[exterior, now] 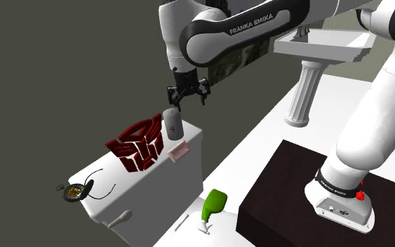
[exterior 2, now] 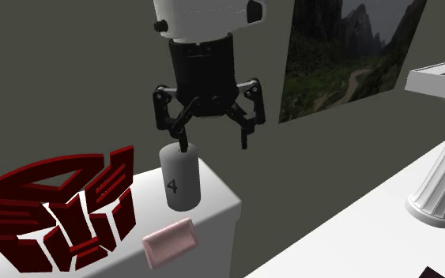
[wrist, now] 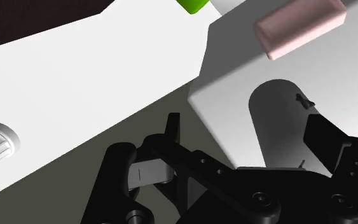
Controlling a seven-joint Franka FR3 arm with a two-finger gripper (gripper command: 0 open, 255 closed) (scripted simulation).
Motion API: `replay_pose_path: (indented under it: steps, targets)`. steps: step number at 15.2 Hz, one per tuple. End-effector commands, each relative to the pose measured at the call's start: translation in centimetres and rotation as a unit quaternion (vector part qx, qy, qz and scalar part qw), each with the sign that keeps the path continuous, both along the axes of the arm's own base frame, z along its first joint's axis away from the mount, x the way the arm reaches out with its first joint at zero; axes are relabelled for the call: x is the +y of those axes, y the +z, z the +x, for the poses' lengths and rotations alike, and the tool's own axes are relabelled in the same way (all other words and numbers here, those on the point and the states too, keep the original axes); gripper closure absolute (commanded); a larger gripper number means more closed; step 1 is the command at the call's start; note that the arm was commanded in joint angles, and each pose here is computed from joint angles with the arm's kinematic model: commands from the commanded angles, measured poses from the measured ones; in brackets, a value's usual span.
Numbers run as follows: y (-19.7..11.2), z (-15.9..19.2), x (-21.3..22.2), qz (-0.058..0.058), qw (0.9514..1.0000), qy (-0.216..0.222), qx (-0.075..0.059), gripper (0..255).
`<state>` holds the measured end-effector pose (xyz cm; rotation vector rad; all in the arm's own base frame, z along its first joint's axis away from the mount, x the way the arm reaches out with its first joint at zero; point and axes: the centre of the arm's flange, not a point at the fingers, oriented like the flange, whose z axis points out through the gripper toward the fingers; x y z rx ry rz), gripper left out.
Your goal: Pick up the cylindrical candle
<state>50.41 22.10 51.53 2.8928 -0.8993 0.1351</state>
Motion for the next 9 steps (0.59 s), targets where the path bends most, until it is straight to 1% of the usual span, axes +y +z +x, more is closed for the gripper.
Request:
replay_pose_path:
  steps: [1, 6, 7, 9]
  targets:
    - [-1.2, 2.3, 1.2, -0.004, 0.9998, -0.022, -0.002, 0]
    - [-3.7, 8.0, 4.1, -0.014, 0.9975, -0.070, -0.006, 0]
    - [-4.0, 8.6, 4.3, -0.014, 0.9971, -0.074, -0.006, 0]
    - [-5.0, 8.6, 4.3, -0.014, 0.9971, -0.074, -0.006, 0]
